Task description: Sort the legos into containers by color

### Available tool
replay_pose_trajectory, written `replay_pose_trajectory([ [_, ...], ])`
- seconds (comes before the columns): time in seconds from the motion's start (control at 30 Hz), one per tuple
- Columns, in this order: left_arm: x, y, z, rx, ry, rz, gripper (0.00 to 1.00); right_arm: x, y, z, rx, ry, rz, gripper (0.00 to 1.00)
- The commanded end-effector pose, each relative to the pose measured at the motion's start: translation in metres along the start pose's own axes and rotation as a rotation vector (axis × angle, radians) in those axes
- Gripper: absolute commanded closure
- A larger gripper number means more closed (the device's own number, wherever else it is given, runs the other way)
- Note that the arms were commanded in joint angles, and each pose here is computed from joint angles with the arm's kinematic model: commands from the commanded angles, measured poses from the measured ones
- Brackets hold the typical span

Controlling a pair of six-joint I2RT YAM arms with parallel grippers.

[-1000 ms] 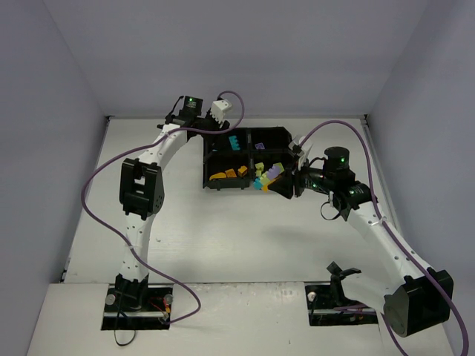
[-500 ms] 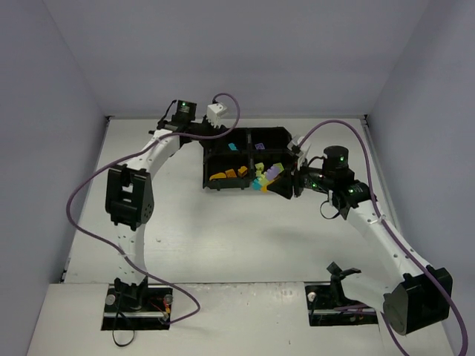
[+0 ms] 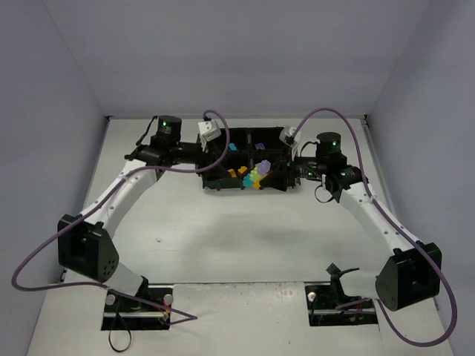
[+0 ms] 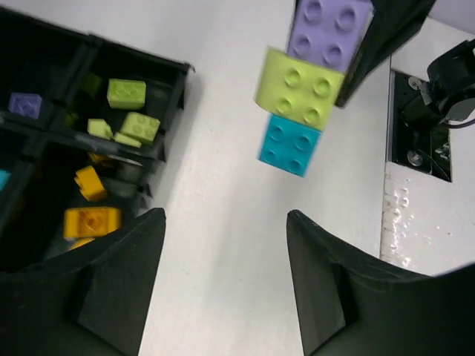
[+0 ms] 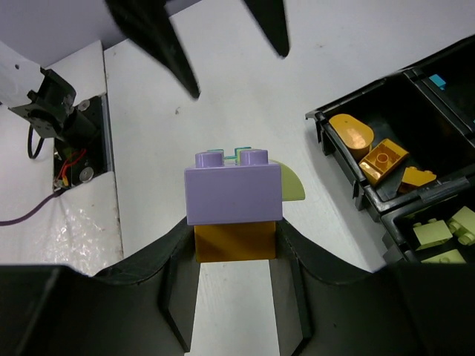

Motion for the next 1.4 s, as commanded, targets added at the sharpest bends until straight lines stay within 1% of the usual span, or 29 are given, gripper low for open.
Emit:
replay_pose_trajectory([
  [0.0,-0.029,0.005,0.013,-0.112,-0.098,0.135,0.4,-0.005,0.002,0.032,-0.072,0.061,0.003,1.0],
  [0.07,-0.037,-0.002,0.009,-0.148,-0.126,0.242,0.39,-0.007,0.001,0.035,-0.074,0.036,-0.014,1.0],
  [0.1,-0.027,-0.003,0.001,-0.187,-0.146,0.373,0.38,-0.007,0.001,0.038,-0.077,0.025,-0.018,1.0],
  [0.13,-0.037,0.002,0.005,-0.24,-0.186,0.413,0.38,-0.009,0.002,0.043,-0.082,-0.002,-0.039,1.0],
  [0.17,-0.044,-0.002,0.004,-0.265,-0.21,0.43,0.37,-0.01,0.002,0.046,-0.086,-0.01,-0.046,1.0],
  [0.2,-0.044,0.001,0.002,-0.311,-0.239,0.494,0.37,-0.01,0.002,0.049,-0.09,-0.034,-0.048,1.0],
  [0.27,-0.051,-0.003,0.003,-0.346,-0.275,0.504,0.37,-0.01,0.002,0.055,-0.098,-0.082,-0.062,1.0],
  [0.43,-0.055,-0.012,0.005,-0.378,-0.331,0.555,0.37,-0.009,0.001,0.061,-0.11,-0.175,-0.067,1.0],
  [0.63,-0.054,-0.022,0.024,-0.468,-0.366,0.553,0.37,-0.004,0.001,0.061,-0.113,-0.223,-0.063,1.0],
  [0.83,-0.057,-0.032,0.031,-0.465,-0.389,0.479,0.37,-0.001,0.002,0.058,-0.114,-0.239,-0.073,1.0],
  [1.1,-0.066,-0.037,0.027,-0.427,-0.425,0.381,0.37,-0.001,0.002,0.054,-0.11,-0.25,-0.082,1.0],
  [1.37,-0.063,-0.04,0.037,-0.446,-0.453,0.393,0.37,-0.001,0.002,0.056,-0.115,-0.249,-0.077,1.0],
])
Point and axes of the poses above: each gripper's point midway between its finger pads, its own y axis back along the fingers, its own x axis along the line the jaws close on, z = x × y, the point moved 8 cm from there along y, back along the fingers, and after that the axes turned 10 degrees about y, right-handed, at the moved point
